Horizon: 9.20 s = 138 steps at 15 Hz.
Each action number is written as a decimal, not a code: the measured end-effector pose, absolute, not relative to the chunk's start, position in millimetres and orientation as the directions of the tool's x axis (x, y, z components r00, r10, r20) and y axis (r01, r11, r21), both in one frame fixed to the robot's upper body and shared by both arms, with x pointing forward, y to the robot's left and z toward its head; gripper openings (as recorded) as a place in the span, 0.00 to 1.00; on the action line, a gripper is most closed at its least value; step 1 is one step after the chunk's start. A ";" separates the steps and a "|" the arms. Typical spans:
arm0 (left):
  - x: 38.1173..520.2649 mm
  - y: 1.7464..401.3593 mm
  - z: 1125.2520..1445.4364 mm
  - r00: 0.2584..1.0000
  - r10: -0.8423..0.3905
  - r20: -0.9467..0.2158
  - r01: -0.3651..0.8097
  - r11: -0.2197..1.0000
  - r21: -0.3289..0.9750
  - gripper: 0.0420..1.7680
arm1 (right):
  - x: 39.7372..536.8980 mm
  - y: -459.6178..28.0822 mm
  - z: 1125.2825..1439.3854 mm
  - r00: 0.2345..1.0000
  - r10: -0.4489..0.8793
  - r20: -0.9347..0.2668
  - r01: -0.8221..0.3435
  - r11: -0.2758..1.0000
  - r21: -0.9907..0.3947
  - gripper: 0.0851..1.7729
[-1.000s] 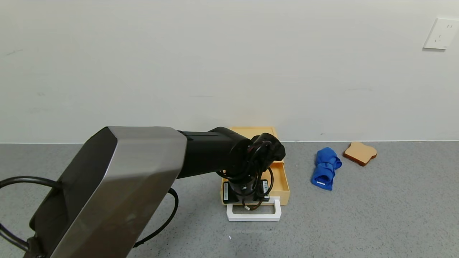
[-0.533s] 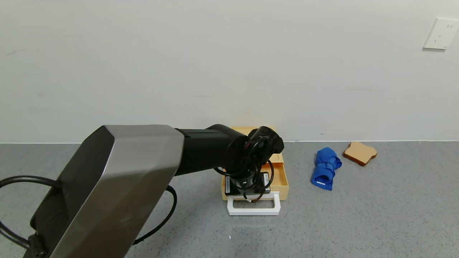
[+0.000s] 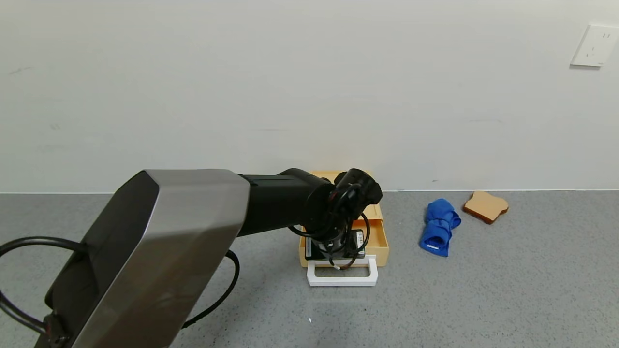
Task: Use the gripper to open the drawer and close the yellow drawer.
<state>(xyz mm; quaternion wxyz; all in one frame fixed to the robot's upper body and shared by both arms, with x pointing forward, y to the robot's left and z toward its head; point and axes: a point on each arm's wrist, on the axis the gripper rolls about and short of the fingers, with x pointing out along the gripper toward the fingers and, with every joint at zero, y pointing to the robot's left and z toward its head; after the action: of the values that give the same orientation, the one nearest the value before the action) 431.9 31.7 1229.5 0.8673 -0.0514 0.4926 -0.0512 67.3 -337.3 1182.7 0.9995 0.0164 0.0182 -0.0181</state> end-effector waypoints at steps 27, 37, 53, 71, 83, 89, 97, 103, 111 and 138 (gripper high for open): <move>476.6 34.3 1225.8 0.693 -0.221 -0.686 0.138 0.975 -0.175 0.04 | 67.3 -337.3 1182.7 0.999 -0.036 -0.037 0.037 0.999 0.032 0.96; 468.5 33.2 1234.1 0.684 -0.219 -0.695 0.153 0.976 -0.157 0.04 | 67.3 -337.3 1182.7 0.999 -0.036 -0.037 0.037 0.999 0.032 0.96; 356.5 119.4 1330.2 0.533 -0.515 -0.671 0.526 0.823 -0.214 0.04 | 67.3 -337.3 1182.7 0.999 -0.036 -0.037 0.037 0.999 0.032 0.96; 276.1 247.6 1329.0 0.794 -0.434 -0.426 0.482 0.876 0.006 0.87 | 67.3 -337.3 1182.7 0.999 -0.036 -0.037 0.037 0.999 0.032 0.96; 177.4 313.5 1330.6 0.946 -0.229 -0.231 0.242 0.970 0.028 0.95 | 67.3 -337.3 1182.7 0.999 -0.036 -0.037 0.037 0.999 0.032 0.96; 118.6 328.7 1328.6 0.977 -0.173 -0.123 0.178 0.983 0.032 0.96 | 67.3 -337.4 1182.7 0.999 -0.036 -0.037 0.037 0.999 0.032 0.96; 62.7 340.1 1319.7 1.000 -0.014 0.017 0.013 0.999 0.041 0.96 | 67.3 -337.3 1182.7 0.999 -0.036 -0.037 0.037 0.999 0.032 0.96; 44.1 338.0 1313.3 0.990 0.105 0.090 -0.111 0.992 0.055 0.96 | 67.3 -337.3 1182.7 0.999 -0.036 -0.037 0.037 0.999 0.032 0.96; 30.5 333.9 1262.7 0.988 0.006 0.154 -0.015 0.998 0.057 0.97 | 67.3 -337.3 1182.7 0.999 -0.036 -0.037 0.037 0.999 0.032 0.96; 69.1 333.5 1182.5 1.000 -0.007 0.001 0.007 0.999 0.033 0.97 | 67.3 -337.3 1182.8 0.999 -0.036 -0.036 0.037 0.999 0.032 0.96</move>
<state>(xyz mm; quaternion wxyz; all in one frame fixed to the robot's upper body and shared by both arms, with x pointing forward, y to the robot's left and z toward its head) 69.1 333.5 1182.5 0.9999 0.0166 -0.0005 -0.0035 67.3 -337.3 1182.8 0.9995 0.0162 0.0178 -0.0181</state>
